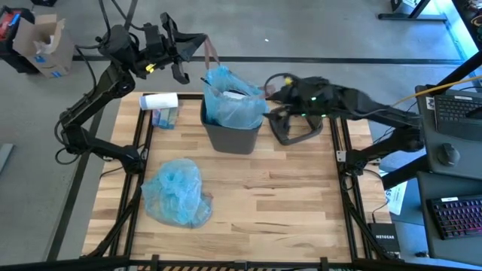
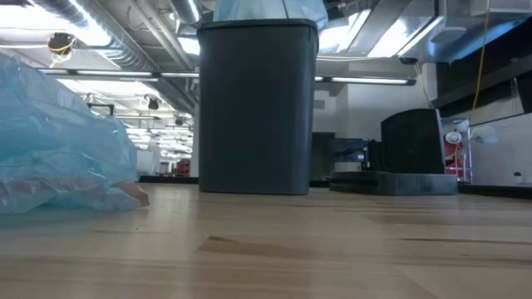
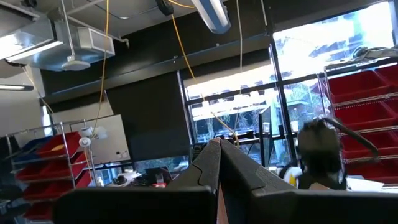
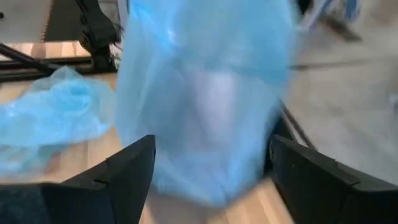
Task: Pick and place trash into bin
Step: Remove the trash bag from the trash bin
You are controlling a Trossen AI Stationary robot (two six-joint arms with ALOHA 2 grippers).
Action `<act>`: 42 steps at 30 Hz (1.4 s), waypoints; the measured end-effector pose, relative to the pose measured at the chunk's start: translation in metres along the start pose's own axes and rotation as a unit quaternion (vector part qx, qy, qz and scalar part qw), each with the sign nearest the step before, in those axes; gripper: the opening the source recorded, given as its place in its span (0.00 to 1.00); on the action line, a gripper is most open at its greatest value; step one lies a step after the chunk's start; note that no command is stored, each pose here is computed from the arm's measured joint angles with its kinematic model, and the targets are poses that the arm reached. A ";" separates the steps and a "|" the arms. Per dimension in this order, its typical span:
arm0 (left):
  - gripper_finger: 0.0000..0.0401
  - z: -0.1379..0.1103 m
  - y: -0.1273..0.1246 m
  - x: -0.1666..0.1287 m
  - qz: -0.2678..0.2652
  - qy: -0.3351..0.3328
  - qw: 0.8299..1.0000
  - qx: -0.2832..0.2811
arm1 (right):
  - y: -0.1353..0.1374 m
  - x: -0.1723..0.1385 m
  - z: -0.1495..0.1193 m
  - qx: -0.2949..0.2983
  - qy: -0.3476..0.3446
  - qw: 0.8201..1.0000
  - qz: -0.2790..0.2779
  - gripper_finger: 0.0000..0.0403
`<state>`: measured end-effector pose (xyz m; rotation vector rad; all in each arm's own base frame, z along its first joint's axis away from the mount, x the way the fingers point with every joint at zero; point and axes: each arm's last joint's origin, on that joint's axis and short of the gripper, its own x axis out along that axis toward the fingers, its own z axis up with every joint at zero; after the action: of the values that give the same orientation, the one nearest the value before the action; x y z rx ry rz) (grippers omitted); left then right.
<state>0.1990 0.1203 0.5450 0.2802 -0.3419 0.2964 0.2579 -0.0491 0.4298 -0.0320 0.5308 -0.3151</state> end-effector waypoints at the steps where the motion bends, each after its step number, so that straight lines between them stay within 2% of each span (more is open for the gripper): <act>1: 0.00 0.000 0.000 0.000 0.000 0.000 1.000 0.000 | 0.001 0.009 -0.001 -0.008 -0.013 1.000 0.001 0.76; 8: 0.00 0.000 -0.001 0.001 -0.009 -0.003 1.000 -0.028 | -0.002 0.061 0.021 -0.053 -0.164 0.985 -0.026 0.76; 11: 0.00 -0.003 -0.004 0.004 -0.020 0.000 0.999 -0.044 | -0.005 0.084 0.026 -0.075 -0.200 0.976 -0.043 0.76; 16: 0.00 -0.008 -0.012 0.011 -0.043 0.005 0.997 -0.058 | -0.008 0.108 0.030 -0.092 -0.254 0.963 -0.025 0.76; 26: 0.00 -0.025 -0.028 0.033 -0.078 0.007 0.994 -0.080 | -0.009 0.134 0.033 -0.104 -0.318 0.942 -0.022 0.76; 33: 0.00 -0.041 -0.044 0.053 -0.126 0.005 0.987 -0.104 | -0.007 0.147 0.031 -0.113 -0.328 0.938 -0.014 0.76; 38: 0.00 -0.047 -0.052 0.061 -0.152 -0.004 0.981 -0.117 | -0.002 0.152 0.031 -0.155 -0.359 0.920 0.027 0.76; 42: 0.00 -0.049 -0.056 0.064 -0.159 -0.007 0.979 -0.125 | -0.002 0.151 0.035 -0.160 -0.387 0.908 0.020 0.70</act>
<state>0.2893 0.0990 0.5120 0.0862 -0.3395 -0.0645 0.3976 -0.0990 0.3855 -0.4482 -0.2146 -0.1496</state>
